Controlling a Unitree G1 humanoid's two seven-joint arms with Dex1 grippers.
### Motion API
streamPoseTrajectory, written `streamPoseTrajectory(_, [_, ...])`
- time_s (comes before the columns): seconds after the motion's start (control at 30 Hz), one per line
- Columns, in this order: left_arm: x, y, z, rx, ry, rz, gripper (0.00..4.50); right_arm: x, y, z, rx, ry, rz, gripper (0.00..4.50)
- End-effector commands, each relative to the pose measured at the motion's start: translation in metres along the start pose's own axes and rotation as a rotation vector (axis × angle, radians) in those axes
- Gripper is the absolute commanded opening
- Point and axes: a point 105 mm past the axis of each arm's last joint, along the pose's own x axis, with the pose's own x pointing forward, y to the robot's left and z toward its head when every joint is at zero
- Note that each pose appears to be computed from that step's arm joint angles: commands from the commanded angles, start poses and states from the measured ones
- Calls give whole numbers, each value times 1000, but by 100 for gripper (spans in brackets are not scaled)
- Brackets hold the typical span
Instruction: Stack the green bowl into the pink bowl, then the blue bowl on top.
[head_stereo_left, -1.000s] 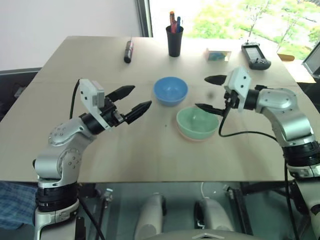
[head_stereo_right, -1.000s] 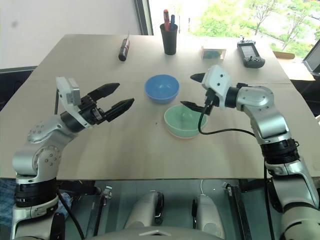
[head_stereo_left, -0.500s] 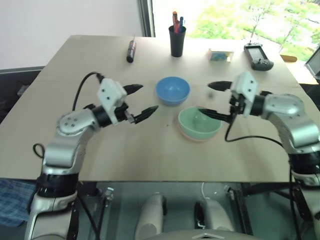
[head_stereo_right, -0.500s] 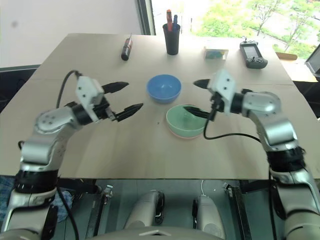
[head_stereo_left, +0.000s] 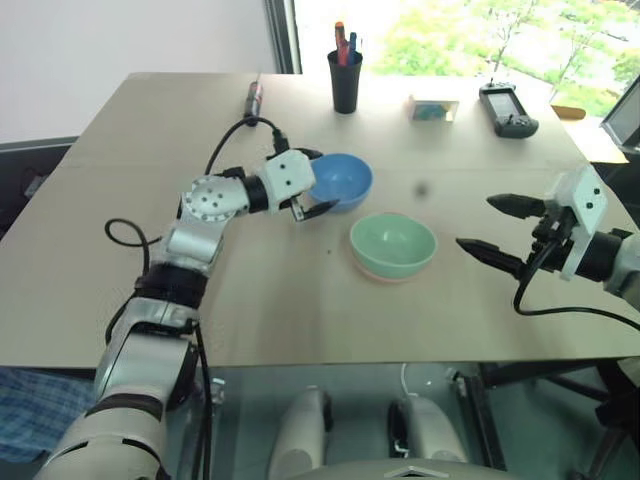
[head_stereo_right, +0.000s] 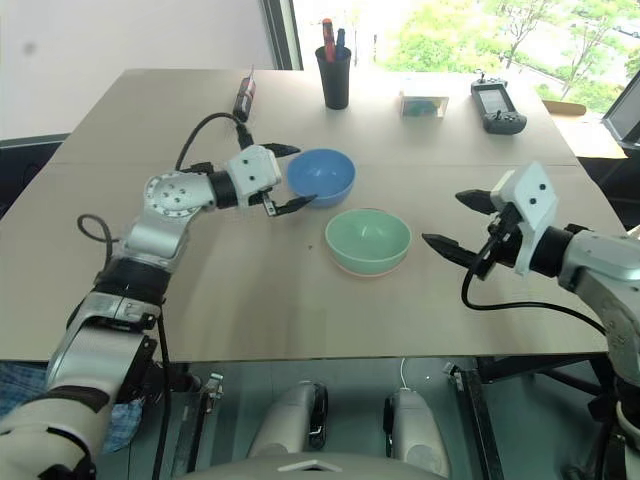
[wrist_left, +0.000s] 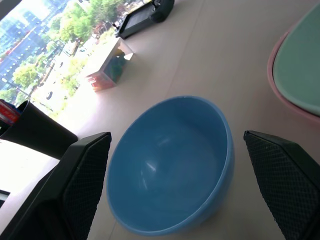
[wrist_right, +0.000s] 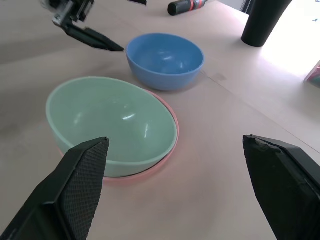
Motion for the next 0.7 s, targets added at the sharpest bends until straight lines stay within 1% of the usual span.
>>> streamPoseTrajectory(0.03, [8,9,-3,53,54,-34,449,-12,0,13,-28,-30,-65,450])
streamPoseTrajectory(0.13, [15,10,-8,52,84,-56,449,-15,-2,14,-21,-37,-100,450])
streamPoseTrajectory(0.3, [29,0,-15,44,136,-139,449,-19,-2,18,-29,-47,-133,450])
streamPoseTrajectory(0.47, [38,-4,-14,74,153,-188,449,-26,0,19,-34,-52,-151,450])
streamPoseTrajectory(0.7, [44,-13,-15,71,174,-253,449,-30,0,18,-34,-51,-173,450])
